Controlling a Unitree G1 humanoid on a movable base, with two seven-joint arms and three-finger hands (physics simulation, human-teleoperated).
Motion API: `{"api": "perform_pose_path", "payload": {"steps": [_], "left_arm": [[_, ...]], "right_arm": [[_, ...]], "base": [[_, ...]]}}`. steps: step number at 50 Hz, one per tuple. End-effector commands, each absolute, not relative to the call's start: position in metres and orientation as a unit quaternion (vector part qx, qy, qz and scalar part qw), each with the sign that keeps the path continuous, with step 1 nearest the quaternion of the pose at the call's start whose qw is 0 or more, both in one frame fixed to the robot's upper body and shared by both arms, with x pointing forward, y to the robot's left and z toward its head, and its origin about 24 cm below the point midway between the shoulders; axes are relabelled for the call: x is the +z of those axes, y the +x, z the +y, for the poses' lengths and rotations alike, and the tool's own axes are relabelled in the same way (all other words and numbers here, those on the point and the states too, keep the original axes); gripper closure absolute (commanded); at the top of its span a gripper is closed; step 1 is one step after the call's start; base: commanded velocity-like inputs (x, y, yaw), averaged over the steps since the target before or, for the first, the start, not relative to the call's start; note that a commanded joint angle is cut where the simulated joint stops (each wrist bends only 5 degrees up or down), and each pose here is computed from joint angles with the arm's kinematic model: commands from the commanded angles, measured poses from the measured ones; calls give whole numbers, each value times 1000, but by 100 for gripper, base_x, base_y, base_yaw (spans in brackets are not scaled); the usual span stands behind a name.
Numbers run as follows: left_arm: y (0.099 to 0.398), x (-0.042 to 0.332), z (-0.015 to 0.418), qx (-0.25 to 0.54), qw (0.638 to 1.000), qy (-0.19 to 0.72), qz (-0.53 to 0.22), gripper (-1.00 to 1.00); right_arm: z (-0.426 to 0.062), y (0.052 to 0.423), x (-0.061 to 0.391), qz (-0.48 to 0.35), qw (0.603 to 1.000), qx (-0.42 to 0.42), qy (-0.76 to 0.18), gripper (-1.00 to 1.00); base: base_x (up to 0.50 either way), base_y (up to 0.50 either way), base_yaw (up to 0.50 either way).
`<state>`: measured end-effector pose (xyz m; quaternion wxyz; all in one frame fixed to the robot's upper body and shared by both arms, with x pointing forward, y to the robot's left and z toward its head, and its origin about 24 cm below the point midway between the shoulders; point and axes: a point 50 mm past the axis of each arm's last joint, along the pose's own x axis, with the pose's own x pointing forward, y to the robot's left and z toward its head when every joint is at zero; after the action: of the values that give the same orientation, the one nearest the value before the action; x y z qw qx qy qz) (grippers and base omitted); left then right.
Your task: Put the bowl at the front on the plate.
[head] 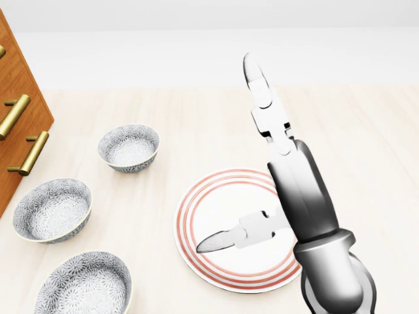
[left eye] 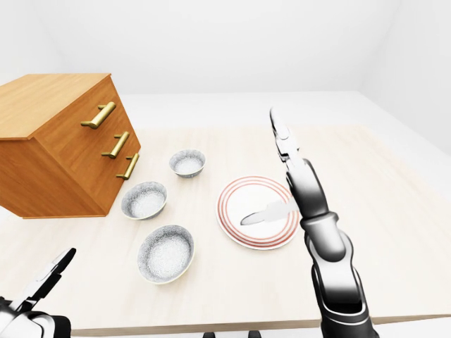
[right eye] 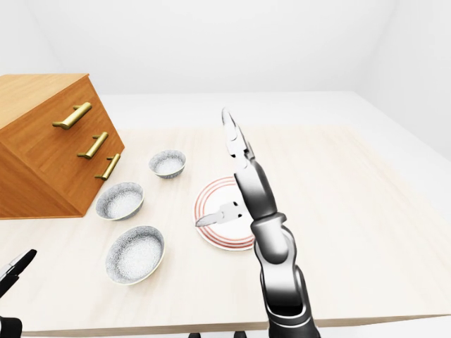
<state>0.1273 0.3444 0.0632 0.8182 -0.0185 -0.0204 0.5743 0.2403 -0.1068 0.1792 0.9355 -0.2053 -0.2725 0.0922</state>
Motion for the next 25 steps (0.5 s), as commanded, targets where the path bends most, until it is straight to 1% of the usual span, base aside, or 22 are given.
{"api": "perform_pose_path", "payload": {"steps": [1, 4, 5, 6, 7, 9, 11, 12, 14, 17, 19, 22, 25], "left_arm": [[128, 64, 345, 572, 820, -18, -22, -100], [126, 69, 345, 573, 819, -18, -32, -100], [127, 68, 345, 573, 819, -18, -31, -100], [128, 67, 345, 574, 818, -18, -29, -100], [128, 66, 345, 574, 818, -19, -28, -100], [128, 66, 345, 574, 818, -19, -28, -100], [128, 67, 345, 574, 818, -20, -29, -100], [128, 67, 346, 574, 818, -20, -29, -100], [128, 68, 346, 575, 818, -20, -31, -100], [129, 66, 346, 575, 818, -22, -27, -100], [128, 67, 346, 575, 817, -22, -30, -100], [130, 64, 346, 576, 817, -25, -25, -100], [130, 65, 346, 575, 817, -26, -26, -100]], "right_arm": [[-96, 238, 200, -308, 899, 111, -291, -100], [-88, 232, 211, -332, 882, 120, -312, -100], [-83, 233, 209, -324, 877, 137, -329, -100], [-78, 237, 201, -306, 861, 151, -378, -100], [-76, 238, 199, -295, 854, 158, -399, -100], [-75, 241, 195, -277, 844, 152, -433, -100], [-72, 248, 191, -249, 822, 147, -491, -100], [-73, 251, 188, -231, 816, 155, -506, -100], [-76, 254, 188, -214, 816, 148, -516, -100], [-77, 258, 191, -192, 801, 136, -550, -100], [-78, 259, 192, -180, 799, 134, -558, -100], [-76, 261, 189, -150, 779, 138, -593, -100], [-78, 263, 191, -137, 765, 113, -619, -100]], "base": [[0, 0, 0], [0, 0, 0], [0, 0, 0], [0, 0, 0], [0, 0, 0], [0, 0, 0], [0, 0, 0], [0, 0, 0], [0, 0, 0], [0, 0, 0], [0, 0, 0], [0, 0, 0], [0, 0, 0]]}}
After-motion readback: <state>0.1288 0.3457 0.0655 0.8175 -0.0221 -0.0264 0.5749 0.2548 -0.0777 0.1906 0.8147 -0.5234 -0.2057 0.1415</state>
